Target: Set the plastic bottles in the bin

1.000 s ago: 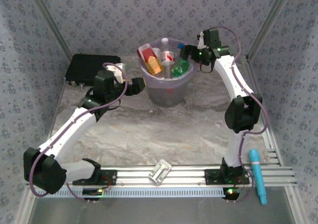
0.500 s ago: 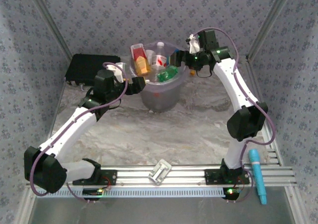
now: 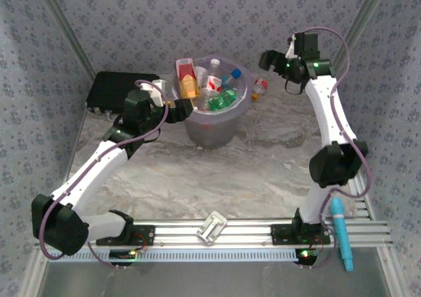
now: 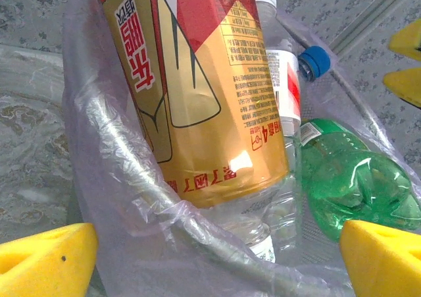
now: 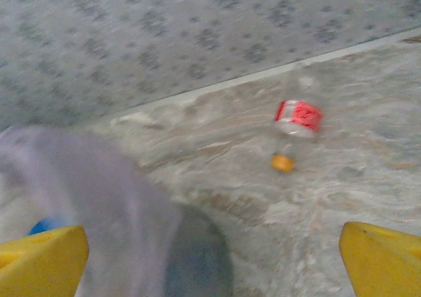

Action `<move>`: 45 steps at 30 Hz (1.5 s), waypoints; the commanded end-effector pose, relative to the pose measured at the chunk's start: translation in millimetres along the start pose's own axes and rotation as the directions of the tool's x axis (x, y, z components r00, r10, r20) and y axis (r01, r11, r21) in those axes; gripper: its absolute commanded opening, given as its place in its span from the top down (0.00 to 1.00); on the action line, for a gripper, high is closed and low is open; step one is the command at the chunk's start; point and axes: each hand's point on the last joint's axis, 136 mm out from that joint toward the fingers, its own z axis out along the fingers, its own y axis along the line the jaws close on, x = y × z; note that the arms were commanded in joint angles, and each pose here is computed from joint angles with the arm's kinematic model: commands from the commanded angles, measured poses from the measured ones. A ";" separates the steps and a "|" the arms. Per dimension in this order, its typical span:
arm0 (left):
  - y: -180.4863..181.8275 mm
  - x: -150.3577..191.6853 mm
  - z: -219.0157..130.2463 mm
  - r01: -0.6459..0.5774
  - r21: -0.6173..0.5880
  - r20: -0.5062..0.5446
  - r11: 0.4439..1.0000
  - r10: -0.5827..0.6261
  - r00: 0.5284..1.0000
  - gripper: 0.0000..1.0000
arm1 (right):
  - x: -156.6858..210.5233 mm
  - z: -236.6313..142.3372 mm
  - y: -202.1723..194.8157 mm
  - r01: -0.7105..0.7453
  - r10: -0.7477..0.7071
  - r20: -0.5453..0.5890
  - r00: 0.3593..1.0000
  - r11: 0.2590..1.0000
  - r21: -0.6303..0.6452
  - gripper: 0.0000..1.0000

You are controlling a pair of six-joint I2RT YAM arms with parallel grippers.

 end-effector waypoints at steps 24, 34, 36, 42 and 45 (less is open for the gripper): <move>-4.0 -7.3 -8.1 -0.005 0.011 0.008 1.000 0.005 1.000 0.06 | 79.7 243.3 -79.2 -0.106 0.151 -0.164 0.975 0.961 0.257 0.06; -7.2 -9.1 -9.2 -0.003 0.021 0.008 1.000 0.003 1.000 0.06 | 86.8 252.3 -92.7 -0.122 0.171 -0.191 0.967 0.962 0.245 0.26; -6.4 -8.2 -9.5 0.000 0.020 0.008 1.000 0.000 1.000 0.06 | 87.1 245.0 -92.7 -0.097 0.152 -0.205 0.967 0.962 0.257 0.31; -3.9 -6.3 -11.3 -0.002 0.003 -0.001 1.000 0.002 1.000 0.06 | 67.4 198.6 -84.6 -0.041 0.090 -0.189 0.978 0.969 0.245 0.40; -5.2 -6.7 -10.3 0.003 0.010 -0.001 1.000 -0.003 1.000 0.06 | 49.7 161.3 -76.1 -0.009 0.048 -0.161 0.986 0.972 0.233 0.42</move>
